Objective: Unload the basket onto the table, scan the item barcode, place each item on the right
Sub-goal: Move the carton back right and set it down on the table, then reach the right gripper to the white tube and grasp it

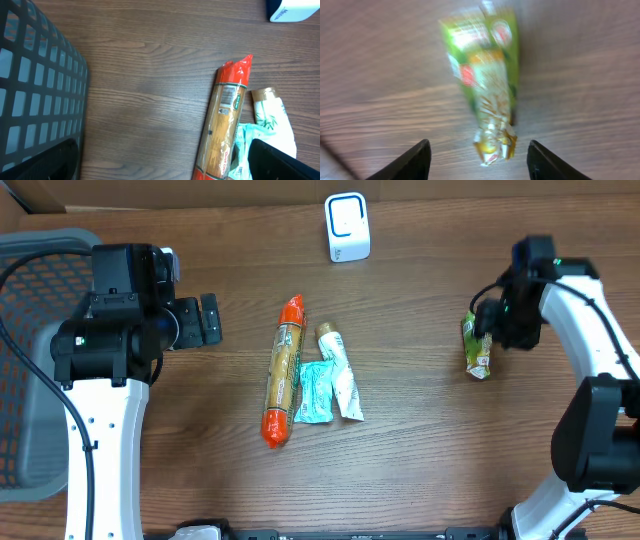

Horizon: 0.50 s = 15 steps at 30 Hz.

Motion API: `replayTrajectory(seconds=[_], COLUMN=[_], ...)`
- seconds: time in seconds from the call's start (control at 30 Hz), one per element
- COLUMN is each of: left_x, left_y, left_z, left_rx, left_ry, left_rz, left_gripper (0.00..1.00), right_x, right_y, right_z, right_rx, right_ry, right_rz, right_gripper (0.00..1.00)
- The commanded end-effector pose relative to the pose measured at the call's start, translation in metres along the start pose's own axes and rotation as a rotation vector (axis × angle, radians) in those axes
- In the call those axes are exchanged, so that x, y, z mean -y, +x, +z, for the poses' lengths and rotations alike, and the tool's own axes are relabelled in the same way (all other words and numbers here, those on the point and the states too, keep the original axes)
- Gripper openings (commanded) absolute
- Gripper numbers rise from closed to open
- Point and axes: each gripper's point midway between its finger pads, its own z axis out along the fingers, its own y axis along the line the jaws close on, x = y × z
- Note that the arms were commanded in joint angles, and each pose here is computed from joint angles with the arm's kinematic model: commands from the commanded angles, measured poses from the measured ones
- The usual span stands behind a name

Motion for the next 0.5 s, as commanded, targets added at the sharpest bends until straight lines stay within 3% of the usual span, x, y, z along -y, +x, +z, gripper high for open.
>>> replayTrajectory(seconds=[0.0, 0.17, 0.47], left_x=[0.0, 0.0, 0.0], left_y=[-0.006, -0.006, -0.006], left_z=[-0.003, -0.003, -0.003], left_rx=[0.019, 0.019, 0.019], left_ry=[-0.003, -0.003, -0.003], left_rz=[0.027, 0.027, 0.027], left_gripper=[1.0, 1.0, 1.0], right_x=[-0.039, -0.109, -0.197], right_y=[-0.021, 0.002, 0.075], right_z=[-0.046, -0.054, 0.0], right_rx=[0.092, 0.018, -0.046], right_ry=[-0.134, -0.391, -0.356], right_rz=[-0.043, -0.139, -0.439], right_gripper=[0.68, 0.8, 0.8])
